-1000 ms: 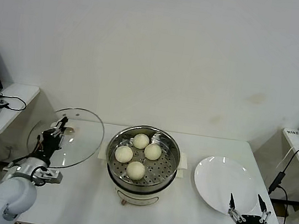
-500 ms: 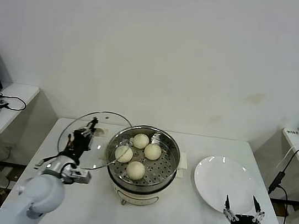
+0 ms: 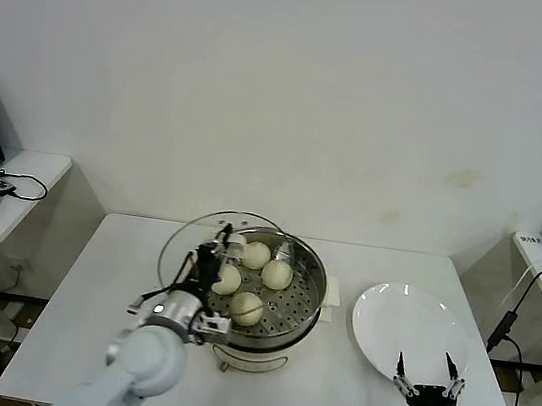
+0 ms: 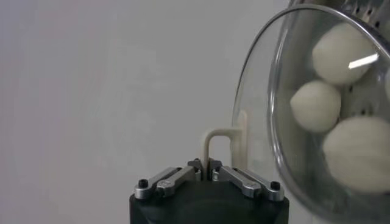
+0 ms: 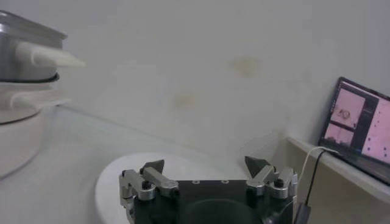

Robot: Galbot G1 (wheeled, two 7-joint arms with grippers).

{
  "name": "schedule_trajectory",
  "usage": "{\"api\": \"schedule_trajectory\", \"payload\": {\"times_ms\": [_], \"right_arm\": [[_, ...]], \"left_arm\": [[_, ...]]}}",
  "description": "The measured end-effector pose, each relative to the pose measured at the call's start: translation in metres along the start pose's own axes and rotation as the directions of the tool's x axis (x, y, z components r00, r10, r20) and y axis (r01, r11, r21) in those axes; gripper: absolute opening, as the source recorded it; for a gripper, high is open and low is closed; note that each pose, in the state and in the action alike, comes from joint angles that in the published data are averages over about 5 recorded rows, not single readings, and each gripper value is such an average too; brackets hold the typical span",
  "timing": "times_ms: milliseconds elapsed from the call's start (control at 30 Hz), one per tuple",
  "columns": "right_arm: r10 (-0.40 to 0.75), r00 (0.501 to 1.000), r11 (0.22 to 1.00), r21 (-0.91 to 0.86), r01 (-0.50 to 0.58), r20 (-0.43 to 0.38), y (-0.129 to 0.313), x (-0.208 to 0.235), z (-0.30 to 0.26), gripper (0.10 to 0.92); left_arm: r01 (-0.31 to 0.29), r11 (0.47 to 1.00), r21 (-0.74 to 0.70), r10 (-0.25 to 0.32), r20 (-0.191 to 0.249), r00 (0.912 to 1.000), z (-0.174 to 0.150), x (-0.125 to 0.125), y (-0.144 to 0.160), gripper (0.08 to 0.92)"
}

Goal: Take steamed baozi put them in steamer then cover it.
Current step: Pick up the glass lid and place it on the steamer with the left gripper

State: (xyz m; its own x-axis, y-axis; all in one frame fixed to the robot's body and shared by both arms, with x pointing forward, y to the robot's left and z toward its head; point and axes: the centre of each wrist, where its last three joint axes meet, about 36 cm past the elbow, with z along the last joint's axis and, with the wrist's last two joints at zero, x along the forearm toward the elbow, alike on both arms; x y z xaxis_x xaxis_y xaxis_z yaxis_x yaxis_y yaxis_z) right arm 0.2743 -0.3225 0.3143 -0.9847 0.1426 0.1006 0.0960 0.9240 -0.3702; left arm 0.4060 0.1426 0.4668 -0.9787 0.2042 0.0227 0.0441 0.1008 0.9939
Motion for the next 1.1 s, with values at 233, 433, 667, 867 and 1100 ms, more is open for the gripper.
{"api": "schedule_trajectory", "payload": {"times_ms": [233, 433, 667, 867, 1100], "right_arm": [[-0.007, 1.0, 1.0, 0.015, 0.007, -0.012, 0.005, -0.001, 0.004, 0.823], [-0.014, 1.0, 1.0, 0.025, 0.014, -0.018, 0.008, -0.001, 0.006, 0.823], [-0.025, 0.999, 0.999, 0.029, 0.026, -0.022, 0.013, 0.0, 0.007, 0.823], [-0.031, 0.999, 0.999, 0.033, 0.032, -0.027, 0.015, 0.001, 0.007, 0.823], [-0.035, 0.999, 0.999, 0.037, 0.036, -0.031, 0.016, 0.003, 0.008, 0.823]], "left_arm": [[-0.003, 1.0, -0.012, 0.003, 0.014, 0.9999, -0.041, -0.008, -0.006, 0.13], [-0.016, 0.999, -0.032, 0.016, 0.009, 0.9998, -0.061, -0.01, -0.013, 0.13], [-0.022, 0.998, -0.062, 0.022, -0.001, 0.9998, -0.07, -0.011, -0.02, 0.13], [-0.027, 0.996, -0.081, 0.026, -0.013, 0.9996, -0.073, -0.013, -0.024, 0.13], [-0.037, 0.996, -0.086, 0.035, -0.023, 0.9991, -0.075, -0.013, -0.029, 0.13]]}}
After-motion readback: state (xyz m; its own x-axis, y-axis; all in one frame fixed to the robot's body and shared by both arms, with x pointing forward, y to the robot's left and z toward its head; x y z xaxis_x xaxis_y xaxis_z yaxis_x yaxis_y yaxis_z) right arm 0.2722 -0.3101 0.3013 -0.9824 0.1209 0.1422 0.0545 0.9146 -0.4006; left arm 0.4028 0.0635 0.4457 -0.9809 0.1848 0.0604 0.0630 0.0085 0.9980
